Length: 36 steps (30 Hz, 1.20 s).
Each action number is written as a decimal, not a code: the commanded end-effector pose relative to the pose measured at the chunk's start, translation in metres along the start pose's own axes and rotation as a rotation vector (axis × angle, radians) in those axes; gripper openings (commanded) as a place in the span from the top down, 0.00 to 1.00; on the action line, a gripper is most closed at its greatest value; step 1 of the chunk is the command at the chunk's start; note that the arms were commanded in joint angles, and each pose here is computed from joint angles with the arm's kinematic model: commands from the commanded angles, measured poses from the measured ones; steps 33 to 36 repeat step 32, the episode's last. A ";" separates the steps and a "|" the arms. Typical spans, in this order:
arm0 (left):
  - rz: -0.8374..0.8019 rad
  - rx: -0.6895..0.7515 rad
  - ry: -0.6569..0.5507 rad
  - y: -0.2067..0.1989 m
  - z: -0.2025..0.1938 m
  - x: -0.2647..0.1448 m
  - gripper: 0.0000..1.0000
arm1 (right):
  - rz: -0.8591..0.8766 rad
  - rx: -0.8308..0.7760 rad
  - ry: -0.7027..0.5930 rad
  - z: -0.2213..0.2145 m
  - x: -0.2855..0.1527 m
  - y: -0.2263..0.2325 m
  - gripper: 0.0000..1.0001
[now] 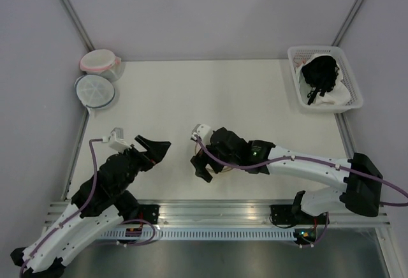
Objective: Unzip the laundry bag and remove the bra
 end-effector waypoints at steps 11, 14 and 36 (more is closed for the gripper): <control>-0.115 0.145 0.321 -0.020 -0.050 0.051 0.00 | -0.591 0.327 -0.385 0.009 -0.102 -0.049 0.02; -0.079 0.160 0.397 -0.016 -0.065 0.066 0.01 | -0.636 0.417 -0.333 -0.011 -0.096 -0.057 0.02; -0.129 0.168 0.505 -0.001 -0.086 0.068 0.01 | -0.366 0.604 -0.467 -0.046 -0.095 -0.054 0.02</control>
Point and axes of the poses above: each gripper's point midway between its finger pads, its own x axis out along the fingers, its own y axis along the line the jaws close on, z = x × y, the point moved 8 cm from there along -x, back along the fingers, and after that the axes turned 3 degrees about -x, right-handed, at the moved point
